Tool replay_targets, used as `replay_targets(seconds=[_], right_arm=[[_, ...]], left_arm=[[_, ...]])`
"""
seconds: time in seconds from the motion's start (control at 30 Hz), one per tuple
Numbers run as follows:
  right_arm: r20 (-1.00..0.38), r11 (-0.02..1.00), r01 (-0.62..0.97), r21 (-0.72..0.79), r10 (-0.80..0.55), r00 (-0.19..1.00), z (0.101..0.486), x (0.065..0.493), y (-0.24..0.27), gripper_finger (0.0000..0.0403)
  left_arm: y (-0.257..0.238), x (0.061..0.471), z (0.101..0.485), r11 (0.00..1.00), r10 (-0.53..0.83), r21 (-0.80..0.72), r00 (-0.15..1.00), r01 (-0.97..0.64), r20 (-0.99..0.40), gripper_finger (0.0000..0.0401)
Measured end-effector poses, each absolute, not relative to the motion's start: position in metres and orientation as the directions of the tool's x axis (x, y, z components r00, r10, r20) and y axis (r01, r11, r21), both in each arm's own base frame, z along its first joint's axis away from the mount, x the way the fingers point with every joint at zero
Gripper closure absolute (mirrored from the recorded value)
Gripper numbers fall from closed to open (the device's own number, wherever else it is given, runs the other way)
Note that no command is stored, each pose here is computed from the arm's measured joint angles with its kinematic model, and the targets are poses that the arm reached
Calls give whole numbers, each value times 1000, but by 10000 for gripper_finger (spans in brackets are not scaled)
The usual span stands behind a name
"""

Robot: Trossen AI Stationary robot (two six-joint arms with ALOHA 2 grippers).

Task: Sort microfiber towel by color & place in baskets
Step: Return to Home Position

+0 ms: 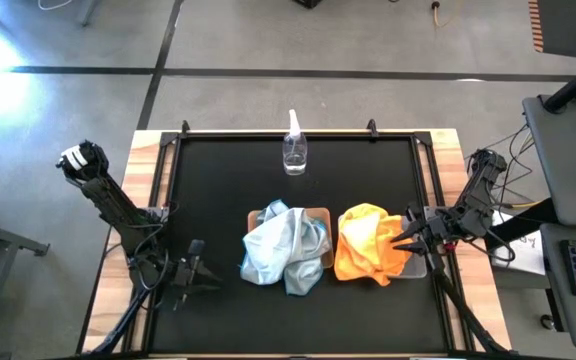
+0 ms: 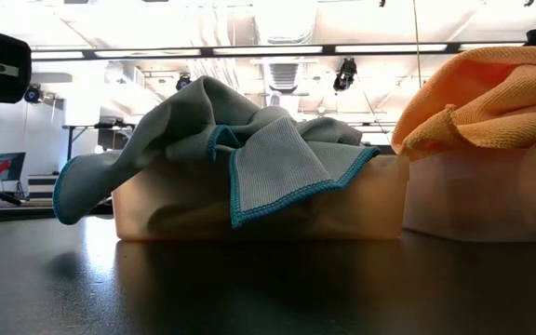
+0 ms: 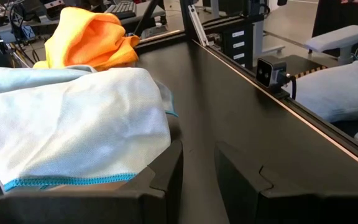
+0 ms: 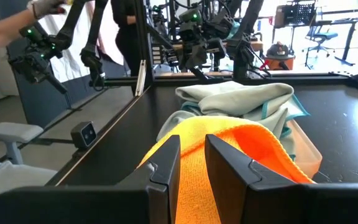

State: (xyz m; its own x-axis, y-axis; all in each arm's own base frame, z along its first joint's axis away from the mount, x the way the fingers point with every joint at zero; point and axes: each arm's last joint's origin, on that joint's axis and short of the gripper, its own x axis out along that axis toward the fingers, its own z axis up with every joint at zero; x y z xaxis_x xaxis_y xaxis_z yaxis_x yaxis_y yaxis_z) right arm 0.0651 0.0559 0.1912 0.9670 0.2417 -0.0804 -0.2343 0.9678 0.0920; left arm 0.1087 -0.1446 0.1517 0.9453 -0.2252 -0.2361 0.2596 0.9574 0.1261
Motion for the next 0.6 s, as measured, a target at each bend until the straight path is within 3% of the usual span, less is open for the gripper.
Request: replay_targets(seconds=[0.43,0.6], right_arm=[[-80,968,-234,92,242,967,191,65,56,335],[-80,968,-235,92,242,967,191,65,56,335]], left_arm=[[-136,104,167,965,-243,58,955,256,-169,323],[-127,98,162,953,-248,117,939,281,-239,323]])
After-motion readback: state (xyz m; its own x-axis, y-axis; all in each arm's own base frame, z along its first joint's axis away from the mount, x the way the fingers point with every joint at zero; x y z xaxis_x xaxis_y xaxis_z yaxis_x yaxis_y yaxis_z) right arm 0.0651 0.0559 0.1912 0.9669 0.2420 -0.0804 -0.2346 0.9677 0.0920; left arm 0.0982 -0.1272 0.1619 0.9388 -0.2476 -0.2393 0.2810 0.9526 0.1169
